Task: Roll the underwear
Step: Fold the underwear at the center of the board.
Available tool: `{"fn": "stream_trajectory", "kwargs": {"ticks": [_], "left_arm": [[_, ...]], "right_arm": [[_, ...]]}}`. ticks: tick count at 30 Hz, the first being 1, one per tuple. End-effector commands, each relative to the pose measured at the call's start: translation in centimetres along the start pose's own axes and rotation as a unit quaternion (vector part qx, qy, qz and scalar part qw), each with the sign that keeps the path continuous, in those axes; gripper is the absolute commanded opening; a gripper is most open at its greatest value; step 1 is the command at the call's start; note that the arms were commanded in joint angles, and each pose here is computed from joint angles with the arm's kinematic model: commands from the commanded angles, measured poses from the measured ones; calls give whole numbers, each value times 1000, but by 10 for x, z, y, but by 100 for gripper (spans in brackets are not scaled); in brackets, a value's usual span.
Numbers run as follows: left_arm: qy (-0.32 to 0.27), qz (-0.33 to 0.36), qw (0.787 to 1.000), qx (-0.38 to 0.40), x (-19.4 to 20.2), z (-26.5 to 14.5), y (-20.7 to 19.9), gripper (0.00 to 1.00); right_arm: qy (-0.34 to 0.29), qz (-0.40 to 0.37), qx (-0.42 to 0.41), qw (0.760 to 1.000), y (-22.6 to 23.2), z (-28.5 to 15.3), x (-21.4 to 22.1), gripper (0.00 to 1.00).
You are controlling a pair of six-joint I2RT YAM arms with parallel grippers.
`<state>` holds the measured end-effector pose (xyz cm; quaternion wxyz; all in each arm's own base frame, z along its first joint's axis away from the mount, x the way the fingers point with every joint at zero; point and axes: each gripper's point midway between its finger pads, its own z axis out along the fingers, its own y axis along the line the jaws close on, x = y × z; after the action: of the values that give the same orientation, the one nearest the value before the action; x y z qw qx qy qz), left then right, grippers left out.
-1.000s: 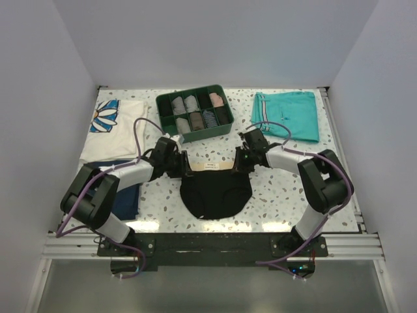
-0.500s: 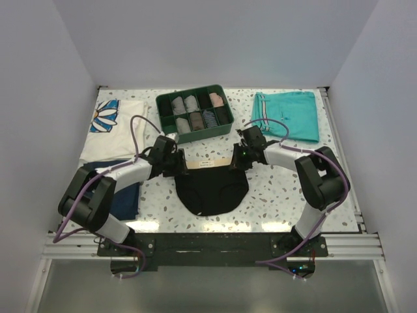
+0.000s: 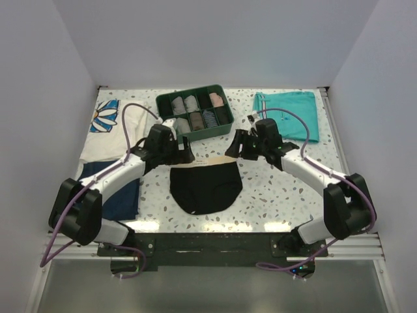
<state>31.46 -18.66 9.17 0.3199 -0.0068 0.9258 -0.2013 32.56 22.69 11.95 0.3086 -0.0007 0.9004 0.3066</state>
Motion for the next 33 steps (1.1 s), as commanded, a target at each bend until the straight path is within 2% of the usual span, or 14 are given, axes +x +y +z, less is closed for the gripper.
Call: {"fn": "stream_trajectory", "kwargs": {"ticks": [1, 9, 12, 16, 19, 21, 22, 24, 25, 33], "left_arm": [[-30, -1, 999, 42, -34, -18, -26, 100], [-40, 5, 993, 110, -47, -22, -56, 100], [-46, 14, 990, 130, -54, -26, -65, 100], [-30, 37, 984, 170, -54, -27, -83, 100], [-10, 40, 981, 189, -54, -23, -99, 100], [13, 47, 985, 166, -41, -12, -104, 100], [-1, 63, 986, 154, -51, -11, -110, 100], [24, 85, 986, 138, -34, -2, -121, 100], [16, 98, 986, 135, -38, -3, -133, 100], [40, 112, 987, 104, -31, 23, -148, 100]], "right_arm": [[0, 13, 9, 1000, -6, -19, 5, 98], [32, 24, -3, 999, -14, -37, 34, 99], [38, 20, -34, 999, -9, -38, 35, 99], [41, 25, 25, 999, -30, -42, 39, 99], [41, 26, 33, 998, -35, -45, 42, 99], [35, 28, 52, 998, -43, -46, 41, 98], [38, 31, 67, 997, -47, -49, 44, 99], [34, 31, 89, 995, -56, -52, 42, 99], [35, 32, 92, 995, -59, -53, 43, 99], [53, 53, 152, 985, -91, -64, 57, 95]]}}
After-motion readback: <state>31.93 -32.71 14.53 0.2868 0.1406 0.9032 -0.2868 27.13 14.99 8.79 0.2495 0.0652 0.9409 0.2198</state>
